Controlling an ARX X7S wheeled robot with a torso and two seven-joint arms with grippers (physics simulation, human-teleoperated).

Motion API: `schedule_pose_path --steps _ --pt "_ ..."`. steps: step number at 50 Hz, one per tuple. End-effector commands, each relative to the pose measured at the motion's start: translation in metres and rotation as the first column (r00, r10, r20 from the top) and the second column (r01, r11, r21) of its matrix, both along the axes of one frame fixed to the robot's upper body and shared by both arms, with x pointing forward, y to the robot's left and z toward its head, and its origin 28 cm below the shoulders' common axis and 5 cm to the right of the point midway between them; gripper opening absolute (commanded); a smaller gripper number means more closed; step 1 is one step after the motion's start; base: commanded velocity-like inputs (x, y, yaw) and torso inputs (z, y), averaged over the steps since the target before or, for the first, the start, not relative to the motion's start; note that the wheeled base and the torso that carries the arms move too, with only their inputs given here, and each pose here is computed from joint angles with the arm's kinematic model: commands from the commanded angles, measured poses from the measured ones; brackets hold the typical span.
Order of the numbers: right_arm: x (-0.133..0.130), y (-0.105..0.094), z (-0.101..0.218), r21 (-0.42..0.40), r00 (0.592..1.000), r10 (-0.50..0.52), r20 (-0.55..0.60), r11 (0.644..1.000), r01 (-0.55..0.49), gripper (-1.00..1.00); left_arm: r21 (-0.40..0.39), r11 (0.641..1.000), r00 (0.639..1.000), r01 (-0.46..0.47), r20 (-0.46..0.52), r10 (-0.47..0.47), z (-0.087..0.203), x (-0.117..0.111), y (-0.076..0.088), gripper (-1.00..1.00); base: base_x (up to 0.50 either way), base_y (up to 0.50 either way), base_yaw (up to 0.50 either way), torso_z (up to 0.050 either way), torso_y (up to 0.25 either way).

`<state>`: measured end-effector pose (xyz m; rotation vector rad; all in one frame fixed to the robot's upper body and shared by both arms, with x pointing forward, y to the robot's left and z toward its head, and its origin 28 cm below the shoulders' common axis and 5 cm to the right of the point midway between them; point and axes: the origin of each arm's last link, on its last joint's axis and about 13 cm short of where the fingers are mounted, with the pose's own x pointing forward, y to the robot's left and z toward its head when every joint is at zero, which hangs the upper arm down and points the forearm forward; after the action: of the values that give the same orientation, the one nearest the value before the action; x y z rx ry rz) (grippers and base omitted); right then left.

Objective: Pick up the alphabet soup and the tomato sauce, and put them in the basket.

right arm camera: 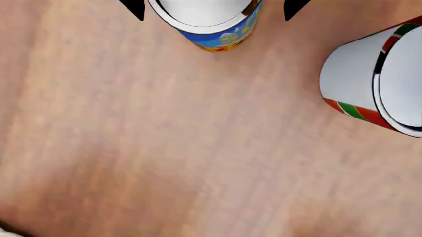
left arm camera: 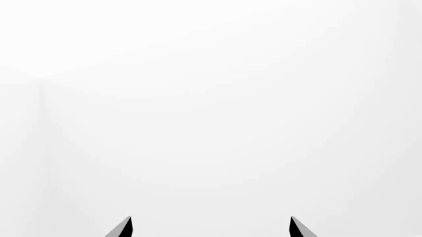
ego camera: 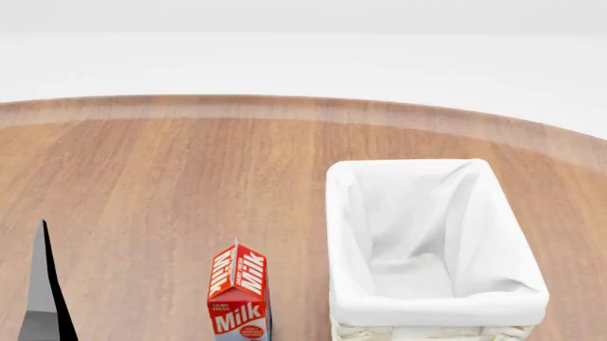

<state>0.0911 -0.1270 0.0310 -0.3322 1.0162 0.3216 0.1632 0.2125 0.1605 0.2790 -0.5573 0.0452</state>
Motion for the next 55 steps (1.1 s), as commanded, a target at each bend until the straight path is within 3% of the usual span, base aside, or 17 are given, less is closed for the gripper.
schedule_pose_path --steps 1,20,21,33,43,52,55 --pt "0.000 -0.001 -0.006 0.009 1.000 -0.012 -0.017 1.000 0.012 1.00 0.001 1.000 1.000 0.000 -0.001 0.000 0.000 0.000 0.000 1.00 0.00 0.00 0.00 0.000 0.000" --pt "0.000 -0.001 -0.012 0.021 0.999 -0.019 -0.030 1.000 0.020 1.00 0.000 1.000 1.000 0.000 -0.001 0.000 -0.001 0.001 0.000 1.00 0.00 0.00 0.00 0.000 0.000" --pt "0.000 -0.001 -0.012 0.018 0.999 -0.020 -0.026 1.000 0.021 -1.00 -0.001 1.000 1.000 0.000 0.000 0.000 -0.001 0.000 0.000 1.00 0.00 0.00 0.00 0.000 0.000" --pt "0.004 0.001 0.005 0.045 0.998 -0.022 0.054 0.999 0.020 -1.00 -0.002 1.000 1.000 0.001 -0.001 -0.001 -0.001 0.000 0.000 1.00 0.00 0.00 0.00 0.000 0.000" --pt "0.013 0.003 0.048 0.099 0.980 -0.019 0.198 0.995 0.000 -1.00 -0.003 1.000 1.000 0.002 -0.001 -0.002 -0.001 0.000 0.000 1.00 0.00 0.00 0.00 0.000 0.000" --pt "0.017 0.003 0.057 0.107 0.964 -0.027 0.265 0.994 -0.001 -1.00 -0.001 1.000 1.000 0.002 -0.001 -0.002 -0.001 0.001 0.000 1.00 0.00 0.00 0.00 0.000 0.001" --pt "0.016 0.002 0.078 0.119 0.950 -0.032 0.310 0.993 -0.005 -1.00 -0.003 1.000 1.000 0.000 0.000 0.000 0.000 0.001 0.000 1.00 0.00 0.00 0.00 0.000 0.000"
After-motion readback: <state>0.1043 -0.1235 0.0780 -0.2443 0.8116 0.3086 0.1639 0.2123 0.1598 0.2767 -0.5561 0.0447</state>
